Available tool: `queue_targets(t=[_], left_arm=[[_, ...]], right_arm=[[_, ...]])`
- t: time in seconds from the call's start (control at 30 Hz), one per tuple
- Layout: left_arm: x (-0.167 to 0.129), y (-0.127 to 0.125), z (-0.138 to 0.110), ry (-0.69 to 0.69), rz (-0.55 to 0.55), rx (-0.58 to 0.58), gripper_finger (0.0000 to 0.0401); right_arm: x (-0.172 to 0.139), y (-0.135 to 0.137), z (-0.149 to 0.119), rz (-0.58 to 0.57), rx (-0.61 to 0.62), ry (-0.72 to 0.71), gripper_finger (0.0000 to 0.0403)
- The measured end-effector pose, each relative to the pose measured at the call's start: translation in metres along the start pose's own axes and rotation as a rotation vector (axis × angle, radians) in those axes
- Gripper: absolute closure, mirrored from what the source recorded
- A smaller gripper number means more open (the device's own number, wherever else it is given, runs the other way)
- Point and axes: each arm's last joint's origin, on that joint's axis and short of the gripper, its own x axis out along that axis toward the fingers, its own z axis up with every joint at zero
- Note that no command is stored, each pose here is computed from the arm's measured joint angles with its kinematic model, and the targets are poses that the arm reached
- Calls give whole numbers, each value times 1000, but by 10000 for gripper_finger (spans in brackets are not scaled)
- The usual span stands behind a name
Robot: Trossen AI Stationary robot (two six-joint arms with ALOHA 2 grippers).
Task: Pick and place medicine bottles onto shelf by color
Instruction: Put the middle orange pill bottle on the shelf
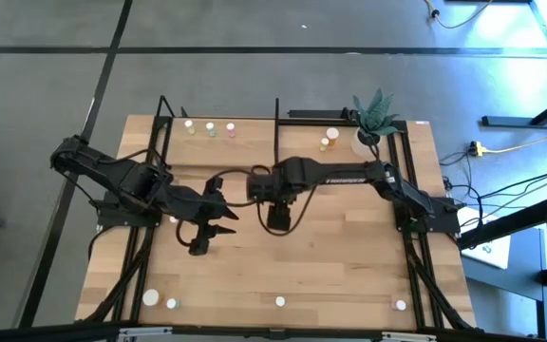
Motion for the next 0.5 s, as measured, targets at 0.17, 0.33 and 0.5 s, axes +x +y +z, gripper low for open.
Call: queue_targets(t=[0.17,0.33,0.5], left_arm=[[0,1,-3,33,10,8,253],[0,2,-5,52,23,14,253],[0,2,-5,54,24,18,253]], right_arm=[[5,-19,9,1,57,-54,196],[22,-28,18,17,83,-108,196],[47,-33,15,43,96,-60,196]])
